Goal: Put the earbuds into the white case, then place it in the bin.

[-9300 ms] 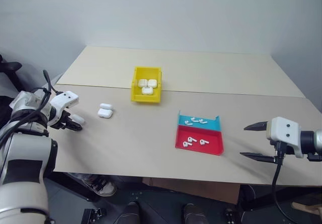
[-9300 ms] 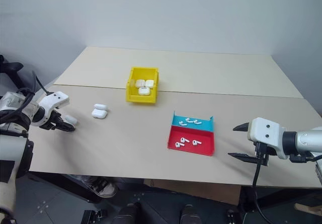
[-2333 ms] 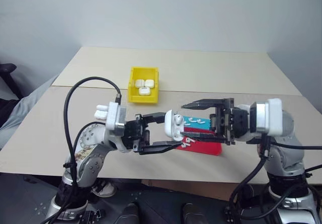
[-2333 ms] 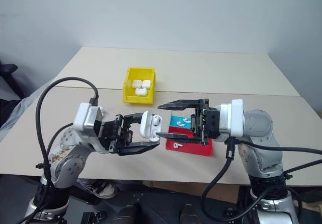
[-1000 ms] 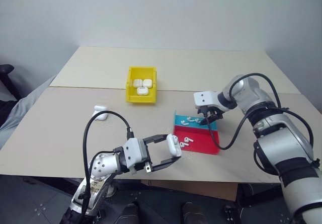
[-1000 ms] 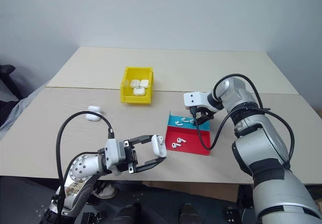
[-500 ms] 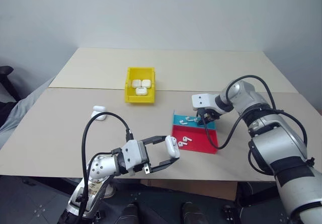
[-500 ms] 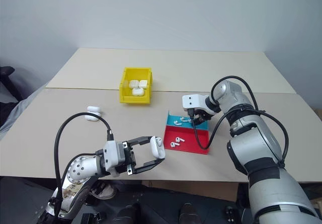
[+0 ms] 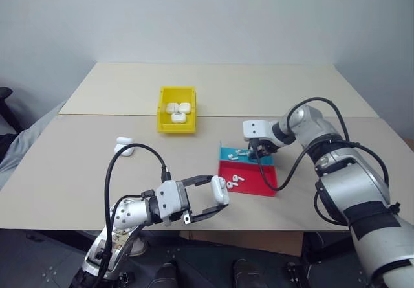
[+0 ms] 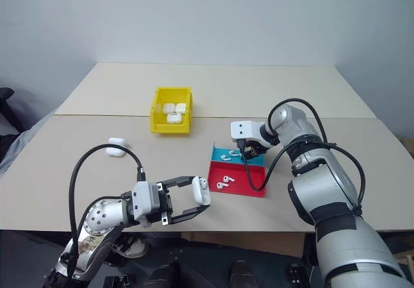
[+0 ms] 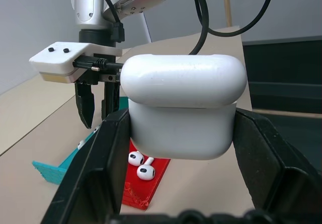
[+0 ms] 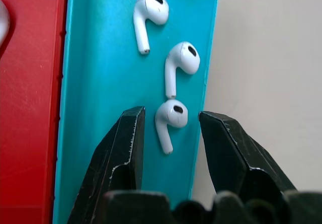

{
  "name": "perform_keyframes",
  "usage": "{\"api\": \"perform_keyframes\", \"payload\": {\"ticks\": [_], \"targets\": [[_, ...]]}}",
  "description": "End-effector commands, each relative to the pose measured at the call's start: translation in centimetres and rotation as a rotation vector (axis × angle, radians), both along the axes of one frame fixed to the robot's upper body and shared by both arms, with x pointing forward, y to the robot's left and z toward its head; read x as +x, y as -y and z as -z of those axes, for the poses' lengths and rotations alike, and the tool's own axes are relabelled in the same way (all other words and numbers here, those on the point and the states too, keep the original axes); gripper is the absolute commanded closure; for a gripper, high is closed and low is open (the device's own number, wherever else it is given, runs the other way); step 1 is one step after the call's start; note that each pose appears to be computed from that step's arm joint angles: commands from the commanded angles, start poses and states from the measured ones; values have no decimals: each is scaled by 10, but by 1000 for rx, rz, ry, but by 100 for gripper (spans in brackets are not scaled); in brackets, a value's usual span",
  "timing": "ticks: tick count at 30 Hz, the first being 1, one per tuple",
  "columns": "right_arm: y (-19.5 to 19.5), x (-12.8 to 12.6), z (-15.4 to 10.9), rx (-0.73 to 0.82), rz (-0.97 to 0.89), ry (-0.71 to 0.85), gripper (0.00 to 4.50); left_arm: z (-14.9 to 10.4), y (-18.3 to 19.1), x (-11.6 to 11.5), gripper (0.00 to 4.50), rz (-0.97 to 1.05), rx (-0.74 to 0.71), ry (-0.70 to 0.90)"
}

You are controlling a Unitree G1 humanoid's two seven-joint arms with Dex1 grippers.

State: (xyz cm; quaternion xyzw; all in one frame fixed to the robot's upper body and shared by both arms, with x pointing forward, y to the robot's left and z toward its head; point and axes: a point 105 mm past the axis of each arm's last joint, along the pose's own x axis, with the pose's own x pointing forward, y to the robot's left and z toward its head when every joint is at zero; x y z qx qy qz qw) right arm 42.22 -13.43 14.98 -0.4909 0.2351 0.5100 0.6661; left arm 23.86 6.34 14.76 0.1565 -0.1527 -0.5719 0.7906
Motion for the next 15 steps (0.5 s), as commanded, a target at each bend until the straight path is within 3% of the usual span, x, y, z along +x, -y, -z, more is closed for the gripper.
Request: {"api": "perform_keyframes", "payload": {"ticks": [1,13,15], "targets": [[-3,2,-11,28,-8,16,238,-12,1,-5,174,22,-18,44],[-2,2,-8,22,1,14,238,-12,1,-5,174,9,-15,51],[-2,2,-7,23,1,14,279,-13,1,-5,174,8,-13,54]]}}
